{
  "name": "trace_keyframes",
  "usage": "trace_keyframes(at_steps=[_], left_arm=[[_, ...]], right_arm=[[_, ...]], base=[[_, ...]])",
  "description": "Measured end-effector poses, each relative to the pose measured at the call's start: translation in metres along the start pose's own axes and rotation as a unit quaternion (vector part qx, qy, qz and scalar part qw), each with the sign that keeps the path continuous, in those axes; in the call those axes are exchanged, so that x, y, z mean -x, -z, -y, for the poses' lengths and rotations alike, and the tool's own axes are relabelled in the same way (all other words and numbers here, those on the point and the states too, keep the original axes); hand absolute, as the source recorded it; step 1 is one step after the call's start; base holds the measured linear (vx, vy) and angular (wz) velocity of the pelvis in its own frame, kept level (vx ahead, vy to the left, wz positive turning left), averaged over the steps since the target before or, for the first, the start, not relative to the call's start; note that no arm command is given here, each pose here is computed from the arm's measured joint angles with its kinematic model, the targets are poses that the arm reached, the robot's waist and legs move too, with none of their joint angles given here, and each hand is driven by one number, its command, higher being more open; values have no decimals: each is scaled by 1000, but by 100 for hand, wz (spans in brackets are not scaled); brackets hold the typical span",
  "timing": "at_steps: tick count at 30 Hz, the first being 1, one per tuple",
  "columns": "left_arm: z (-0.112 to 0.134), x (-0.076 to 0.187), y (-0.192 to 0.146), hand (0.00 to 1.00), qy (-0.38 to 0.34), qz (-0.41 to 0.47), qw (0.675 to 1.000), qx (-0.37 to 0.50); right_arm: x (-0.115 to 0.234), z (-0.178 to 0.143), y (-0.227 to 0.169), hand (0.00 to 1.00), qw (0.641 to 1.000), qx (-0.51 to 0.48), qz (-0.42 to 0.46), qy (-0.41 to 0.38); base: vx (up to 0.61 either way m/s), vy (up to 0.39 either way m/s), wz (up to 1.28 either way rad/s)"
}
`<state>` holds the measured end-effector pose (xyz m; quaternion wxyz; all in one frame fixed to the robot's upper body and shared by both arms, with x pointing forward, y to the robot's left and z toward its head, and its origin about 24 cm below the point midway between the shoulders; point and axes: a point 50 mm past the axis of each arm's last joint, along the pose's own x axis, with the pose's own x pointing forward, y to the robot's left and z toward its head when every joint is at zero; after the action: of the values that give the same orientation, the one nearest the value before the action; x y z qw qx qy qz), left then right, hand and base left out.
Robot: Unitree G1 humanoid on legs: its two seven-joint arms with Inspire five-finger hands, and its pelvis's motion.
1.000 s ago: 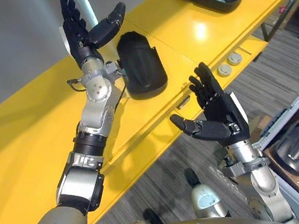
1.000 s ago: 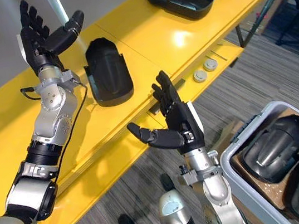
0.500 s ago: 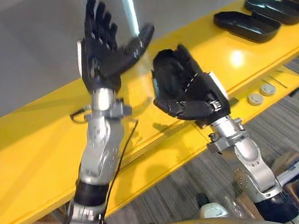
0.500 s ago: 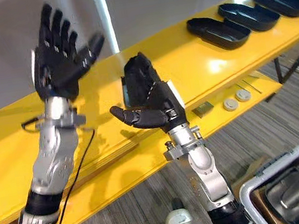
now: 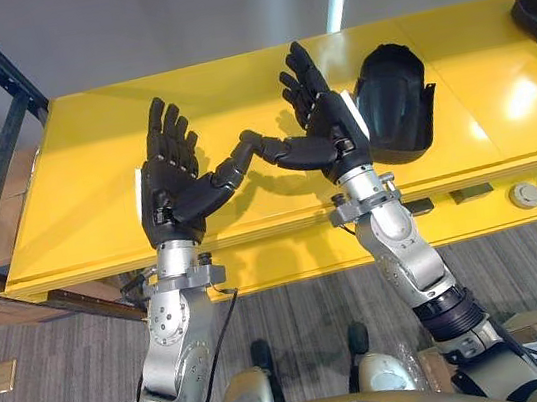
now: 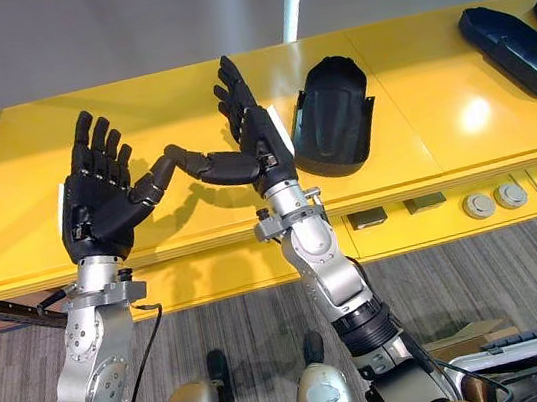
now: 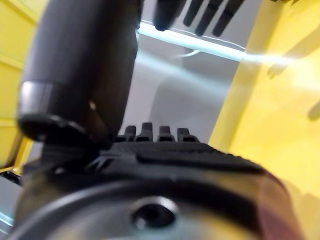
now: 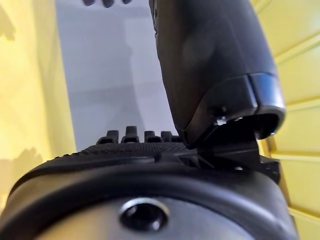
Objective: Walk over and take three plastic housings, then place them on the shelf
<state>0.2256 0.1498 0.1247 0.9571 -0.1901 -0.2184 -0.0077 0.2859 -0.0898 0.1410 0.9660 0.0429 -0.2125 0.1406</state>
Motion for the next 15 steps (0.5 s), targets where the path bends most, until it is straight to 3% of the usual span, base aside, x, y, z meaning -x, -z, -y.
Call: trace_keyframes(at_steps=[5, 15], left_arm=[[12, -1, -6, 100, 11, 47, 998, 37], [37, -8, -10, 100, 48, 73, 993, 80]], right_arm=[[3, 8, 6, 100, 997, 24, -24, 67], [5, 12, 9, 100, 991, 39, -36, 122]], base=[[15, 1, -2], [21, 17, -13]])
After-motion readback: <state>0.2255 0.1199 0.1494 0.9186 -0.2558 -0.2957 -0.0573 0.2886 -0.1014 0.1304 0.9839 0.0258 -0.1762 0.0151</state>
